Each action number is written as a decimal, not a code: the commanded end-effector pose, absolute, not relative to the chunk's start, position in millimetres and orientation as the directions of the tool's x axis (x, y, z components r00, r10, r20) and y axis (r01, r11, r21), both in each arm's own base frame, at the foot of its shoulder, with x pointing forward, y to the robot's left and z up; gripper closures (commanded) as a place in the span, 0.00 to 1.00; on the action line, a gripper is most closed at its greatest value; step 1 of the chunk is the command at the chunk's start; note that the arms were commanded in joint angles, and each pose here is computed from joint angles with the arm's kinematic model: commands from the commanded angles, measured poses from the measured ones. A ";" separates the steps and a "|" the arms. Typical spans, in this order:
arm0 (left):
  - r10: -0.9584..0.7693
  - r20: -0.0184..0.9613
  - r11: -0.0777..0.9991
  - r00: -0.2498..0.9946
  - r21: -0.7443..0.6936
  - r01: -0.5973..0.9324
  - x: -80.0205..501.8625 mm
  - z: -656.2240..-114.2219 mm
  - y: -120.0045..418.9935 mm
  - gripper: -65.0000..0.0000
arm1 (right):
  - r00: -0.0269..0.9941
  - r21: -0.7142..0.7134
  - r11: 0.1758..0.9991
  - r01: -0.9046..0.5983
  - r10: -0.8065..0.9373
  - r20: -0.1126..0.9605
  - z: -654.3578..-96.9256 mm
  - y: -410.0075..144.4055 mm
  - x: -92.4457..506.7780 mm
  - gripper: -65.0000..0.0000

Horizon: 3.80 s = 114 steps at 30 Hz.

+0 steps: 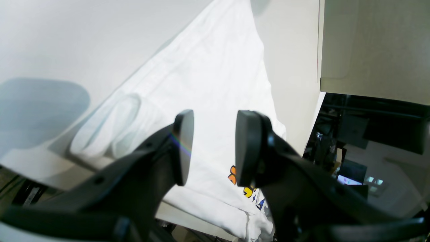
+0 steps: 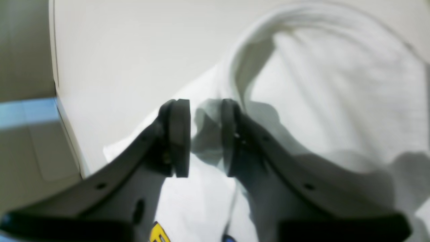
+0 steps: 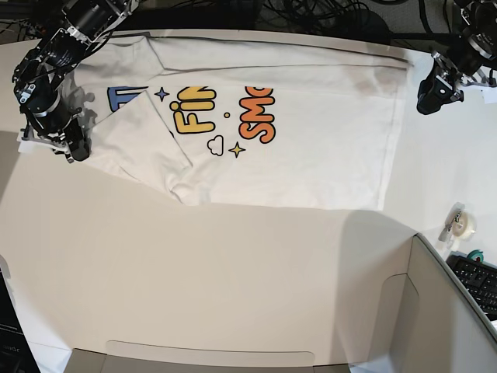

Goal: Layout the t-shirt on the table in an organized manner, then fold the t-shirt properly
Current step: 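Lower the left gripper to the shirt hem corner near the orange print, then grasp the shirt edge with both grippers at its two ends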

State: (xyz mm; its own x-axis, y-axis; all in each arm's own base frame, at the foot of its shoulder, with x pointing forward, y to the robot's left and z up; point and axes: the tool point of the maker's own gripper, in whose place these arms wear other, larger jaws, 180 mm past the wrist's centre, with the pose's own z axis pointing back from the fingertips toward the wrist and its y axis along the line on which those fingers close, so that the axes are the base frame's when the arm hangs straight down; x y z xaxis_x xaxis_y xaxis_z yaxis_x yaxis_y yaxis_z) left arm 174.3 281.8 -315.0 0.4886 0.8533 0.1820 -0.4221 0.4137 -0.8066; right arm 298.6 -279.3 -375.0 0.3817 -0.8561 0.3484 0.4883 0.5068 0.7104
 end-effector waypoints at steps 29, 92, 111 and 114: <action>0.746 0.036 0.338 0.665 -0.881 -0.331 359.2 -326.5 239.7 0.66 | 0.431 0.707 0.549 0.446 -0.824 0.368 -369.4 -267.2 304.5 1.00; 0.603 0.339 0.735 0.723 -0.588 -0.337 384.6 -423.5 234.7 1.00 | 0.437 0.710 0.546 0.445 -0.824 0.360 -371.2 -262.7 304.4 1.00; 0.466 0.612 0.840 0.639 -0.532 -0.105 391.6 -325.4 247.5 1.00 | 0.423 0.772 0.567 0.288 -0.799 0.429 -316.3 -252.2 310.0 1.00; 0.476 0.640 0.843 0.603 -0.527 -0.107 381.7 -314.0 258.5 1.00 | 0.424 0.802 0.534 0.268 -0.813 0.399 -315.7 -246.8 304.9 1.00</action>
State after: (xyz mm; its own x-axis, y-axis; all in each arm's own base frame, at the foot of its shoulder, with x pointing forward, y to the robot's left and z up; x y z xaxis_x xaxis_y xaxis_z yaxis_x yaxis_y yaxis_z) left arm 369.0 249.8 -337.9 0.6522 0.4844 0.5830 -0.1393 0.8326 -0.5360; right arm 299.8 -244.2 -330.1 0.4354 -0.8231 0.3646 0.3093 0.5172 0.7980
